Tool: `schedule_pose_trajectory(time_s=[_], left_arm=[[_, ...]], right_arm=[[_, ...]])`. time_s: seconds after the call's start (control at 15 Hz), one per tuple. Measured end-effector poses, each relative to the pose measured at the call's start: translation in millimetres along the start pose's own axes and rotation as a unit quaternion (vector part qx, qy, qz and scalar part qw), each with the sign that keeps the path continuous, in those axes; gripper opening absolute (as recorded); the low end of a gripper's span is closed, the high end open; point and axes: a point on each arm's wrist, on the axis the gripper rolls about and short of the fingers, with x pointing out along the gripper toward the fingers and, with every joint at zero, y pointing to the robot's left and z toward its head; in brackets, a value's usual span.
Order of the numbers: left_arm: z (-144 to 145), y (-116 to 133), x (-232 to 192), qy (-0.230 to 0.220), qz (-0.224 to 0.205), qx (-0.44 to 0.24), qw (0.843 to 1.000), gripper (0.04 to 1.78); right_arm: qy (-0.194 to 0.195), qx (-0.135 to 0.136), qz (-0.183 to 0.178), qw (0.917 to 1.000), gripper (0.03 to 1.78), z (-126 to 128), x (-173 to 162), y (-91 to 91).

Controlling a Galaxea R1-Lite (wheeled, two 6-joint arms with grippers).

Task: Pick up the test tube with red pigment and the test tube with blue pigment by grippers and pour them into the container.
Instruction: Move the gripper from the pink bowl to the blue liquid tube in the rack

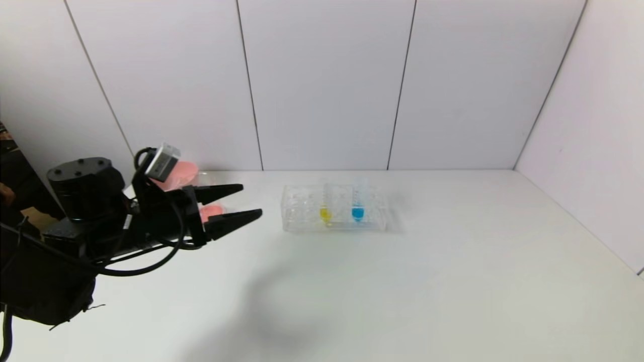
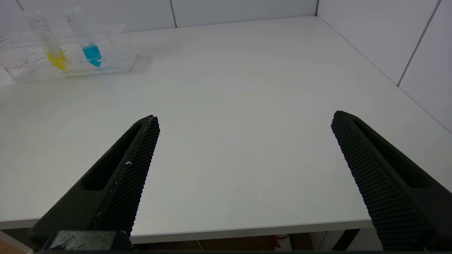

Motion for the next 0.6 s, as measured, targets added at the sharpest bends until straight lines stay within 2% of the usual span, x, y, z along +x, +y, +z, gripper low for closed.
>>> schedule_pose_trajectory(time_s=[0.13,0.27,0.47,0.6], left_arm=[[-7.3,-36.7,34.5,0.013,-0.004,-0.009,1.0,1.76],[-12.6,-72.4,68.1,0.024,0.029,-0.009,0.999,1.76],[-13.4,-112.4,124.8,0.026,0.139,0.001,0.99,1.76],[-14.7,-124.3,162.4,0.016,0.234,0.011,0.972,1.76]], right_arm=[[0.0,0.0,0.0,1.0,1.77,0.0,0.0,0.0],[0.0,0.0,0.0,1.0,1.77,0.0,0.0,0.0],[0.0,0.0,0.0,1.0,1.77,0.0,0.0,0.0],[0.0,0.0,0.0,1.0,1.77,0.0,0.0,0.0]])
